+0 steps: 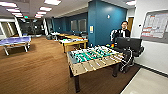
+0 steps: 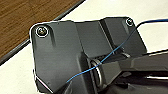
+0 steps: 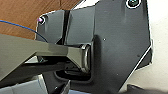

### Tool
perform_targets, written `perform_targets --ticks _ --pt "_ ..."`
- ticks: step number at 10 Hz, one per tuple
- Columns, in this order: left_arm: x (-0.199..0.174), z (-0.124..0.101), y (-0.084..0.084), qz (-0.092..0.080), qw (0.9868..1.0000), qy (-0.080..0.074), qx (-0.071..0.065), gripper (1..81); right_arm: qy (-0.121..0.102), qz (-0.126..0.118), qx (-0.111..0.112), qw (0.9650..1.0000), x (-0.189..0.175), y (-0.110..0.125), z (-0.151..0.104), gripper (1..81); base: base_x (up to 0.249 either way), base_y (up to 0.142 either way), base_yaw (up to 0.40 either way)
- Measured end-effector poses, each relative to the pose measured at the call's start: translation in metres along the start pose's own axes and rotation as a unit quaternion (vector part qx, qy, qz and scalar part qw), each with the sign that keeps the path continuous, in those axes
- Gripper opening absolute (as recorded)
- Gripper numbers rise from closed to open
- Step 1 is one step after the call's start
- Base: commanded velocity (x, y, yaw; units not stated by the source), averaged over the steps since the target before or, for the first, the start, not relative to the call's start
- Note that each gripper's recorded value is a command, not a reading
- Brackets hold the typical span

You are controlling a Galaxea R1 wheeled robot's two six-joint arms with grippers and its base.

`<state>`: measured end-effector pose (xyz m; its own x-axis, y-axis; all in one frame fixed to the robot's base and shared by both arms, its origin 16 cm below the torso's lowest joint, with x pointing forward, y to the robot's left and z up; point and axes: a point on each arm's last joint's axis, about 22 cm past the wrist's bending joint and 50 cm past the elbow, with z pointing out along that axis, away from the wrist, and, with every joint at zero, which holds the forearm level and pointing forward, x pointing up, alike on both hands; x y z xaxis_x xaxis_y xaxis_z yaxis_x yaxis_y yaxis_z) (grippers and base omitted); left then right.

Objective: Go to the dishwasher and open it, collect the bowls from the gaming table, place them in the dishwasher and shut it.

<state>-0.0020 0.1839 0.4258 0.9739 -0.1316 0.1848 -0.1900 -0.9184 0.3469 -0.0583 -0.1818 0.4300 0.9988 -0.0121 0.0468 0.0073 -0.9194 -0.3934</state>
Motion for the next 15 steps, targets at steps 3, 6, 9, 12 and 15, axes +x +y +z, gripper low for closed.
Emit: perform_targets --ticks 3,6,9,12,15 --pt "-0.004 0.002 0.001 0.002 1.0 -0.003 0.004 81.1 0.002 0.0 0.0 1.0 0.002 -0.001 0.001 81.1 0.0 0.0 0.355" --pt "-0.002 0.002 -0.002 0.003 1.0 -0.002 0.007 81.1 0.002 -0.001 0.0 1.0 0.002 -0.001 0.001 81.1 0.0 0.0 0.355" --pt "-0.003 0.002 0.0 0.003 1.0 -0.003 0.007 81.1 0.006 -0.003 0.003 1.0 0.008 -0.006 0.003 81.1 0.0 0.0 0.355" --pt "-0.003 0.003 0.0 0.003 1.0 -0.003 0.007 81.1 0.004 -0.004 0.006 1.0 0.007 -0.01 0.004 81.1 0.0 0.0 0.353" --pt "-0.002 0.003 0.0 0.003 1.0 -0.002 0.007 81.1 0.004 -0.004 0.0 1.0 0.006 -0.006 0.004 81.1 0.0 0.0 0.294"
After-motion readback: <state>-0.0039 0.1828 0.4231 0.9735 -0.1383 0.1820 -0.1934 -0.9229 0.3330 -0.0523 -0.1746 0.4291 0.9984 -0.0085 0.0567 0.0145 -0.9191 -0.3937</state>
